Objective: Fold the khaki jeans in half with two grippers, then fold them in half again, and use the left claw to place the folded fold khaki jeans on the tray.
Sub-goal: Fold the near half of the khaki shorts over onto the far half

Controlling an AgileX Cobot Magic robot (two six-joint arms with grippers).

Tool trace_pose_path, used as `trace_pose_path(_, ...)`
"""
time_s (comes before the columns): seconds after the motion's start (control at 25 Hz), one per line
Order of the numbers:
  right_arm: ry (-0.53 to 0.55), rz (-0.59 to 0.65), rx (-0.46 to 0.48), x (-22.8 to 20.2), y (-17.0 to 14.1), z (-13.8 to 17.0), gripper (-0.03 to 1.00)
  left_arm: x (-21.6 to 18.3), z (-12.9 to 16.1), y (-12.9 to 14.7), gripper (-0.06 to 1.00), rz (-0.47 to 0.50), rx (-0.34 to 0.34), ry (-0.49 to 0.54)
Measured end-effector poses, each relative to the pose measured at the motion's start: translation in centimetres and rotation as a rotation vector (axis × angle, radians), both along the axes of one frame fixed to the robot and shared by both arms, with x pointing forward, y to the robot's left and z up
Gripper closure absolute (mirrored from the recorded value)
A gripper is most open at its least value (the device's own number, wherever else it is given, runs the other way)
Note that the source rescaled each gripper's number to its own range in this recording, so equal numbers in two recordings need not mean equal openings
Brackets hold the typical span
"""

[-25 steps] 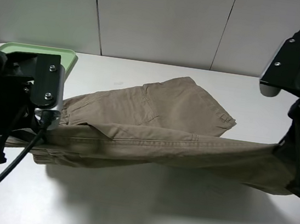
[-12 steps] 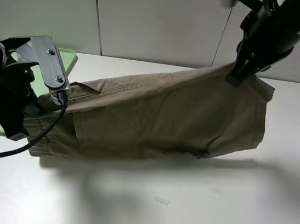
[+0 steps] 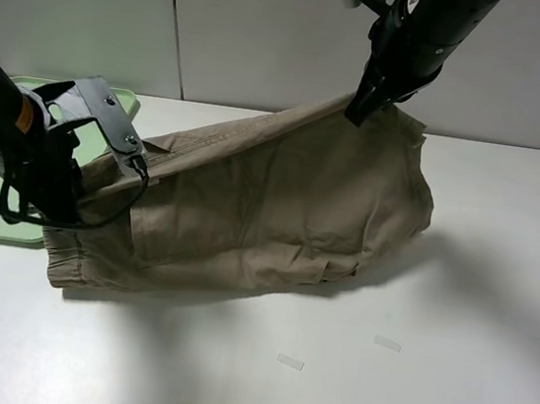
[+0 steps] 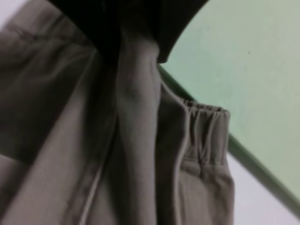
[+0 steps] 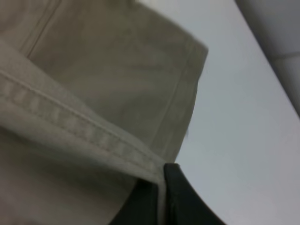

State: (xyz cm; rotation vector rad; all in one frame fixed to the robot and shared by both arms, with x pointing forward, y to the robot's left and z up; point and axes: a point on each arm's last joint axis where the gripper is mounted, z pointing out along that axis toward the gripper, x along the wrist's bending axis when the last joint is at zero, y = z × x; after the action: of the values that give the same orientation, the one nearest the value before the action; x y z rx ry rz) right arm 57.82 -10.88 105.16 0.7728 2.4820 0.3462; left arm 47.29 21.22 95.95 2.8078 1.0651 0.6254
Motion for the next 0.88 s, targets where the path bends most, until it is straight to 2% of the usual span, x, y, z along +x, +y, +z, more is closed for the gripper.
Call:
trace_pose_path(0.4, -0.089, 0.052, 0.025, 3.1, 1.3, -3.7, 0.97, 2.4, -2.3, 1.7, 0.94, 0.074, -0.055, -0.025)
trace_pose_path(0.64, -0.125, -0.022, 0.105, 5.0, 0.2, -5.0, 0.97, 3.7, -1.9, 2.5, 0.94, 0.037, -0.103, -0.138)
trace_pose_path(0.88, -0.139, -0.011, 0.103, 5.5, 0.2, -5.8, 0.97, 4.1, -1.7, 2.9, 0.94, 0.032, -0.118, -0.174)
